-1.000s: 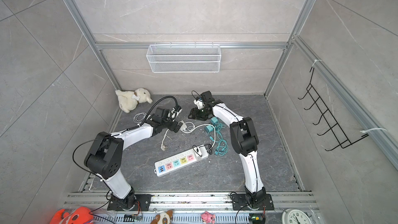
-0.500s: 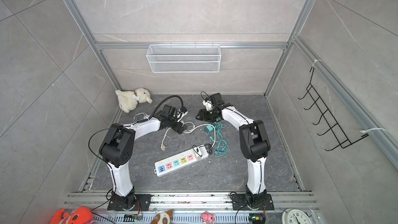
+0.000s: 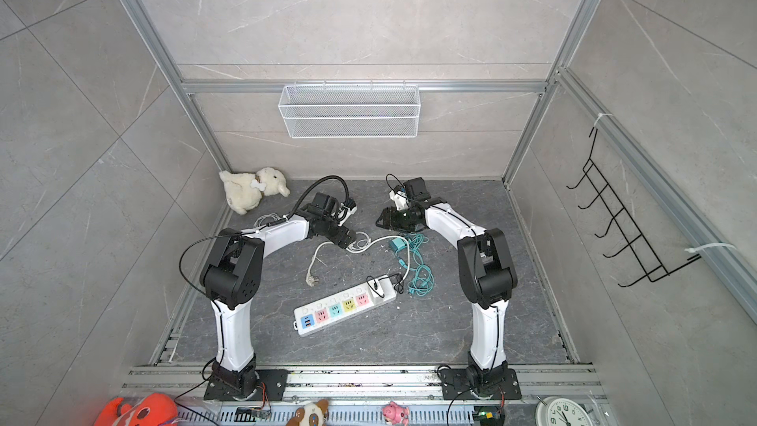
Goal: Insert the plug
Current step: 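Grasp the white charger with the left gripper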
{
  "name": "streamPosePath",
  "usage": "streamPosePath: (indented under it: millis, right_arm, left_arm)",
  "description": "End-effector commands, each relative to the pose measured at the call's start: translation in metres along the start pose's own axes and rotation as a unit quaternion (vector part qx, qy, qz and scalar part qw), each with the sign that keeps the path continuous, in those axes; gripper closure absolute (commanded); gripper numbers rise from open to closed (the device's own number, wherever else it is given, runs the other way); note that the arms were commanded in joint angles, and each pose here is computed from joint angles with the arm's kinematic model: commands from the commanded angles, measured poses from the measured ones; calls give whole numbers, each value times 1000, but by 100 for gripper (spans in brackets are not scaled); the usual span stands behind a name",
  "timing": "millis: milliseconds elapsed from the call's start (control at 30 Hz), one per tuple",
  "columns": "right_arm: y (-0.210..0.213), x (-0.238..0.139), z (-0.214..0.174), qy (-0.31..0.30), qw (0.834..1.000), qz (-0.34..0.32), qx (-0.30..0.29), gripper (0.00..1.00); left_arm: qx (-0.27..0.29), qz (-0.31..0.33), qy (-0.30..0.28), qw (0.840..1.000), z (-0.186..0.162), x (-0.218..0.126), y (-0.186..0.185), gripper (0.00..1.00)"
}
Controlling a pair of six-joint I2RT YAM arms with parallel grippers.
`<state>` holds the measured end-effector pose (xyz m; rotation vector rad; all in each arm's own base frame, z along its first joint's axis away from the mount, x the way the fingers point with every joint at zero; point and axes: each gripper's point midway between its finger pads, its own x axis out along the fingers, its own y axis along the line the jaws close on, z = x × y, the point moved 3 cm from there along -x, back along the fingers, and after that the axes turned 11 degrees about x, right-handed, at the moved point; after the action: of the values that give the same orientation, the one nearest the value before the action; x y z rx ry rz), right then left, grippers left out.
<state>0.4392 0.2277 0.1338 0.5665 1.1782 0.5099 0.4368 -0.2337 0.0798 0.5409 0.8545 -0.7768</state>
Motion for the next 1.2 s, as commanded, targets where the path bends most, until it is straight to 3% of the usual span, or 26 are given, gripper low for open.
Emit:
streamPosePath:
  millis: [0, 233, 500, 700, 967, 1167]
  right_arm:
    - [8, -12, 0, -8, 1000, 13, -4, 40]
    - [3, -15, 0, -10, 1000, 13, -1, 40]
    - [-2, -16, 0, -9, 1000, 14, 3, 41]
    - [-4, -16, -1, -8, 1000, 14, 2, 41]
    - [-2, -18, -1, -10, 1000, 22, 2, 42]
    - [0, -19, -2, -10, 1000, 29, 0, 42]
  left_arm:
    - [-24, -13, 22, 999, -3, 3, 0, 10]
    - [-37, -7, 28, 999, -5, 10, 3, 12]
    - [-88, 9, 34, 996, -3, 10, 10, 25]
    - [-119, 17, 41, 992, -3, 7, 12, 41]
    - [-178, 43, 18, 983, 9, -21, 17, 57]
    - [-242, 68, 14, 968, 8, -45, 19, 60]
